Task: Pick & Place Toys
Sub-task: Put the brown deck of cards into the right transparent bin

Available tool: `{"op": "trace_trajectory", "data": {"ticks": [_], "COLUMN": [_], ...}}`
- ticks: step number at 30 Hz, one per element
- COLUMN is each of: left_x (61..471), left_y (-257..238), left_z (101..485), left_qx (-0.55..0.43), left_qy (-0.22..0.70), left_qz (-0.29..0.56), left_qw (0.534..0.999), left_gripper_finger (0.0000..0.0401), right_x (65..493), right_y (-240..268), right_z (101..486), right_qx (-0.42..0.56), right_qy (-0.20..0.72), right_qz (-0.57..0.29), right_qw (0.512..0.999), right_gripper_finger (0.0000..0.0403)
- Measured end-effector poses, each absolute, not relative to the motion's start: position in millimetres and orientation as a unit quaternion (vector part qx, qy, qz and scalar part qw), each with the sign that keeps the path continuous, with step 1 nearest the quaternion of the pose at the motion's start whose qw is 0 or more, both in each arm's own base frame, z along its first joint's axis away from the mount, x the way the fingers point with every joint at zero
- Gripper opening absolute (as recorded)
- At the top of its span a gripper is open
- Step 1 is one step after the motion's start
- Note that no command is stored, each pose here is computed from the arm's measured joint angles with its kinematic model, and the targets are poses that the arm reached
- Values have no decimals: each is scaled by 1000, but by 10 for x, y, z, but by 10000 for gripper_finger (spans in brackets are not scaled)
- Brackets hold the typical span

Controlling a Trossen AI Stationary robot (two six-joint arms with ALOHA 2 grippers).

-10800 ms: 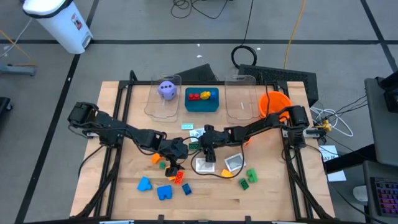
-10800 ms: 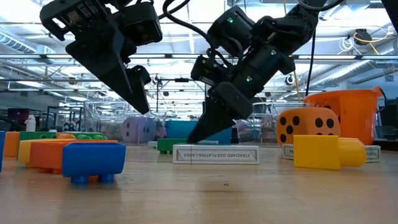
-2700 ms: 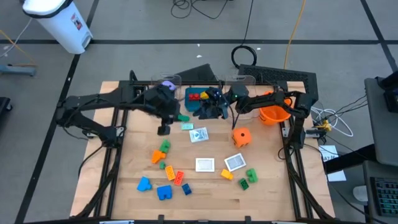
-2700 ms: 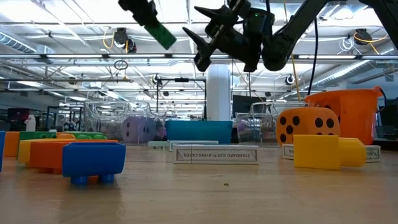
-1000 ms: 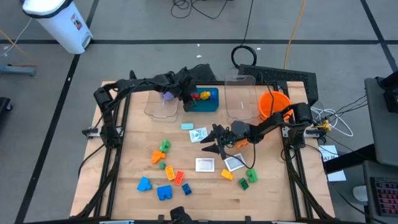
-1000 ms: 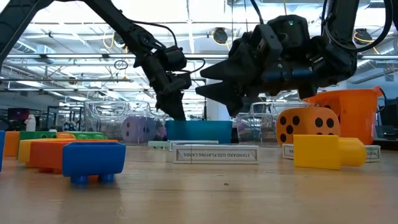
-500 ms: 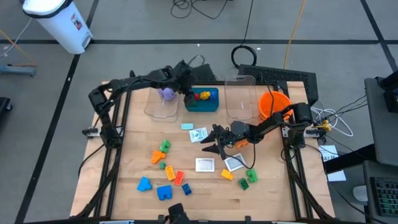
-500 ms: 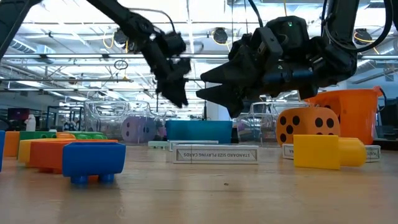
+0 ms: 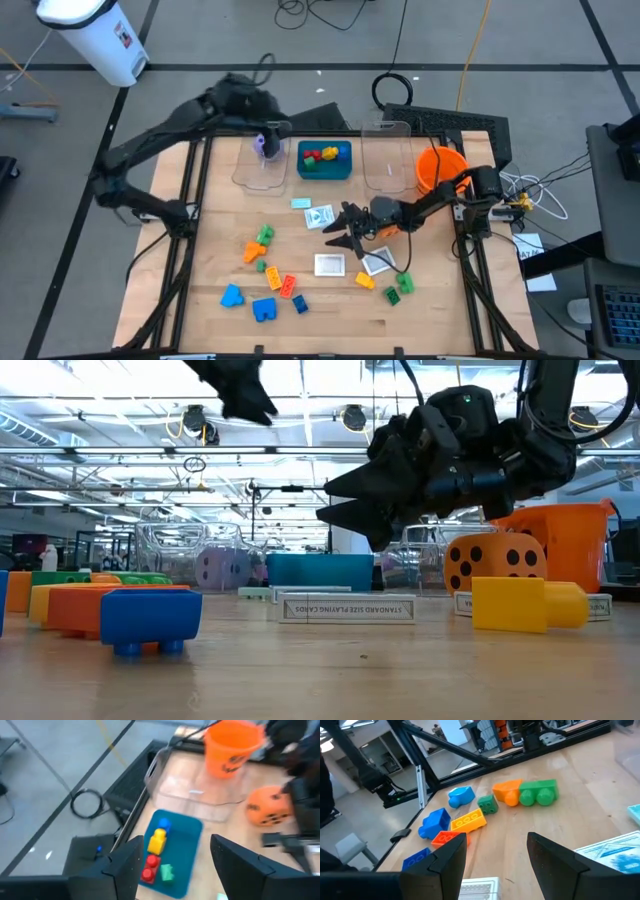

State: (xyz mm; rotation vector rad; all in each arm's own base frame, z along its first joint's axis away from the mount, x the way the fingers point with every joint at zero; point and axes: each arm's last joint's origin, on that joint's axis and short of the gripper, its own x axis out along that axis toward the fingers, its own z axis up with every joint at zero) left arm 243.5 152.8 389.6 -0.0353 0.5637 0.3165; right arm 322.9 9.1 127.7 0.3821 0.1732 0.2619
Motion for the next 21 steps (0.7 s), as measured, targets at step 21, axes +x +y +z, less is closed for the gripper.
{"op": "trace_trajectory", "data": {"ticks": [21], "left_x": [1895], "left_y": [525], "left_z": [2176], "left_qx": [-113], "left_qy": [149], "left_qz": [33], "left_qw": [982], "left_gripper_finger": [173], "right_x": [3232], "right_y": [115], "right_z": [1278], "right_qx": [154], "right_qy": [78], "right_qz": [113], "right_qw": [979], "right_gripper_finger": [201]}}
